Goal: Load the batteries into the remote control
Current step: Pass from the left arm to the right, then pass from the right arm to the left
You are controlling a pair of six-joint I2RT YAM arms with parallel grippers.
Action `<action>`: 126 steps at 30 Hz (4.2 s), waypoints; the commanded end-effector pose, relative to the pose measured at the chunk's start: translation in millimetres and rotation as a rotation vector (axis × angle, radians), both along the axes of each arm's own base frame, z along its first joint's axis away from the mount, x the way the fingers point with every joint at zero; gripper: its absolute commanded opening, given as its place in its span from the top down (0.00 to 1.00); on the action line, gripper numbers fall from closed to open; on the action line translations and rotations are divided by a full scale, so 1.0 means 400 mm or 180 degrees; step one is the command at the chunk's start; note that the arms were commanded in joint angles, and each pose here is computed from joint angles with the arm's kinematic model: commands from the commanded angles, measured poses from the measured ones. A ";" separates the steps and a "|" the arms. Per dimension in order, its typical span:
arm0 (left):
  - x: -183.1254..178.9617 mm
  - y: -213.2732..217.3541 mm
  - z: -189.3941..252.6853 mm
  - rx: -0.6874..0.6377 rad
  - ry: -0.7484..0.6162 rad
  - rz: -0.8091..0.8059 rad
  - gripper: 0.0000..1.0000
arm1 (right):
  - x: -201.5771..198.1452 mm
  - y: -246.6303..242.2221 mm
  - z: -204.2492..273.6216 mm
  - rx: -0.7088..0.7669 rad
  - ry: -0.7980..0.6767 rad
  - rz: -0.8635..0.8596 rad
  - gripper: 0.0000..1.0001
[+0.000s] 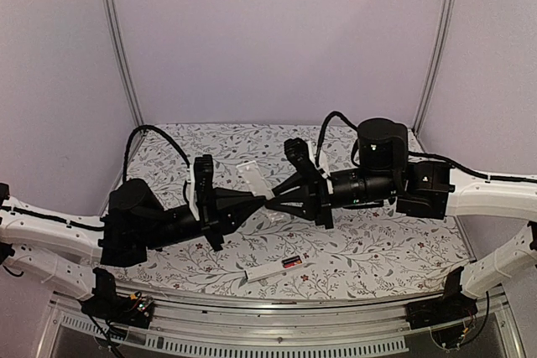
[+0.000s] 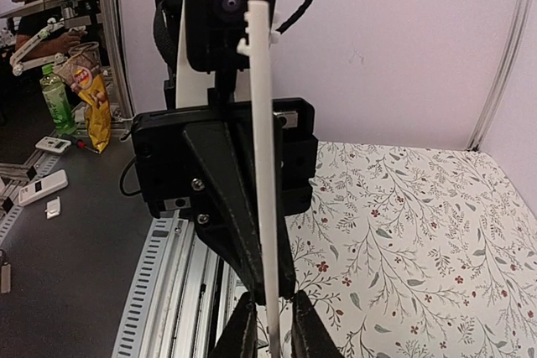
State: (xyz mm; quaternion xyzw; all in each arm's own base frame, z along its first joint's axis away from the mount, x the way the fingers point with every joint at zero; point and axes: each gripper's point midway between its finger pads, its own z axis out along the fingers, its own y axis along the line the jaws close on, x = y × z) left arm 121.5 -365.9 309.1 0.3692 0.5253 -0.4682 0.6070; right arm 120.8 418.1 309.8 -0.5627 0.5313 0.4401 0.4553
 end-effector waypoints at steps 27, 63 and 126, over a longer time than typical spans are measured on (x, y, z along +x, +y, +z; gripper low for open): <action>-0.011 0.014 0.028 -0.0091 -0.0042 0.0024 1.00 | 0.005 0.000 -0.037 -0.0253 0.0000 -0.0058 0.91; 0.175 0.024 0.146 -0.0833 0.0590 0.1233 0.19 | 0.165 0.006 0.004 0.0120 -0.0081 -0.1472 1.00; -0.057 -0.012 0.175 -0.0092 -0.0865 -0.0135 0.82 | -0.074 -0.093 0.087 0.0093 -0.0377 -0.0028 0.01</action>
